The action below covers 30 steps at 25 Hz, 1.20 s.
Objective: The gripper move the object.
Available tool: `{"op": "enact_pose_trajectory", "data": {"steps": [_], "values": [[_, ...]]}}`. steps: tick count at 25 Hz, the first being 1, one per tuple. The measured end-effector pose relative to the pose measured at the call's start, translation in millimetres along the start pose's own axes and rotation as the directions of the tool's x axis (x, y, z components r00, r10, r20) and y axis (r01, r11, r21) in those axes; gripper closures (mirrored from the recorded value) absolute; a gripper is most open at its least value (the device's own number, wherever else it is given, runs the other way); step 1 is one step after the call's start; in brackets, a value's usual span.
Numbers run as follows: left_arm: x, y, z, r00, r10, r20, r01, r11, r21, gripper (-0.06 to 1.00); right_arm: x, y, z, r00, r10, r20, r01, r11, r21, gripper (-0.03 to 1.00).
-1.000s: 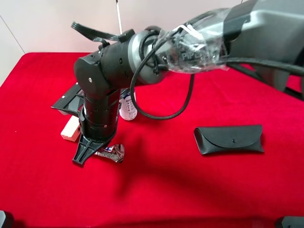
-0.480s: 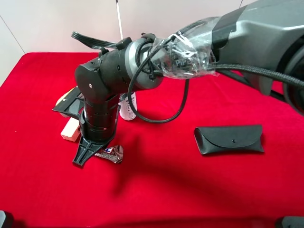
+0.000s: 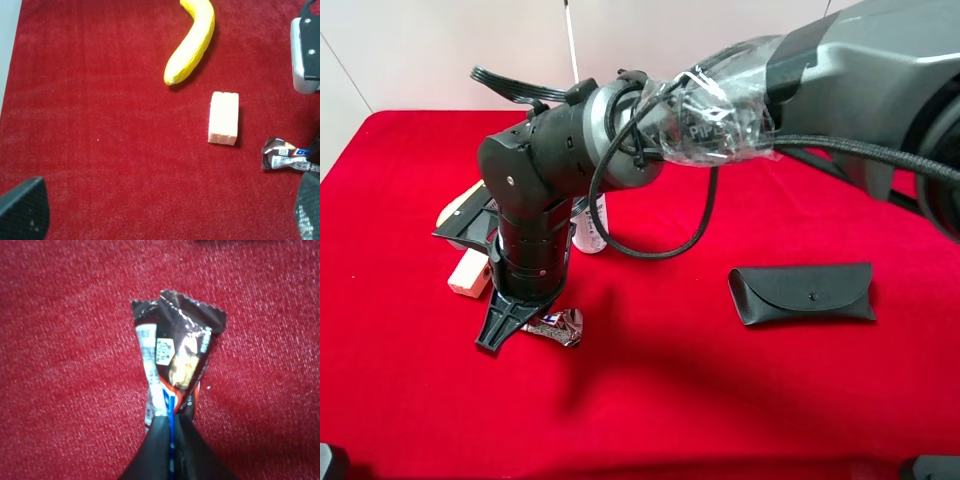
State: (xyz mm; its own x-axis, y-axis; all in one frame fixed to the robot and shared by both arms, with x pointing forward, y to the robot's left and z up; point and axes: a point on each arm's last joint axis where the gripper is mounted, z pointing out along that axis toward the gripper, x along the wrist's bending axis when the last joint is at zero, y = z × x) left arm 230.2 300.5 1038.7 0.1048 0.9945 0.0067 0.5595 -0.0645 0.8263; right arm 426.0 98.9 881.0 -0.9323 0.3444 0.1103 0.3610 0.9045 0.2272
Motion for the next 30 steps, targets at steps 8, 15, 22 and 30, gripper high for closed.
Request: {"op": "enact_pose_trajectory", "data": {"steps": [8, 15, 22, 30], "values": [[0.0, 0.0, 0.0, 1.0, 0.0, 0.0, 0.0, 1.0, 0.0, -0.03, 0.0, -0.2, 0.0, 1.0, 0.0, 0.0, 0.0, 1.0, 0.002, 0.99], [0.0, 0.0, 0.0, 1.0, 0.0, 0.0, 0.0, 1.0, 0.0, -0.03, 0.4, -0.9, 0.0, 1.0, 0.002, -0.004, -0.002, 1.0, 0.009, 0.98], [0.0, 0.0, 0.0, 1.0, 0.0, 0.0, 0.0, 1.0, 0.0, -0.03, 0.4, -0.9, 0.0, 1.0, 0.002, -0.004, -0.002, 1.0, 0.009, 0.72], [0.0, 0.0, 0.0, 1.0, 0.0, 0.0, 0.0, 1.0, 0.0, -0.03, 0.4, -0.9, 0.0, 1.0, 0.002, -0.004, -0.002, 1.0, 0.009, 0.5]]}}
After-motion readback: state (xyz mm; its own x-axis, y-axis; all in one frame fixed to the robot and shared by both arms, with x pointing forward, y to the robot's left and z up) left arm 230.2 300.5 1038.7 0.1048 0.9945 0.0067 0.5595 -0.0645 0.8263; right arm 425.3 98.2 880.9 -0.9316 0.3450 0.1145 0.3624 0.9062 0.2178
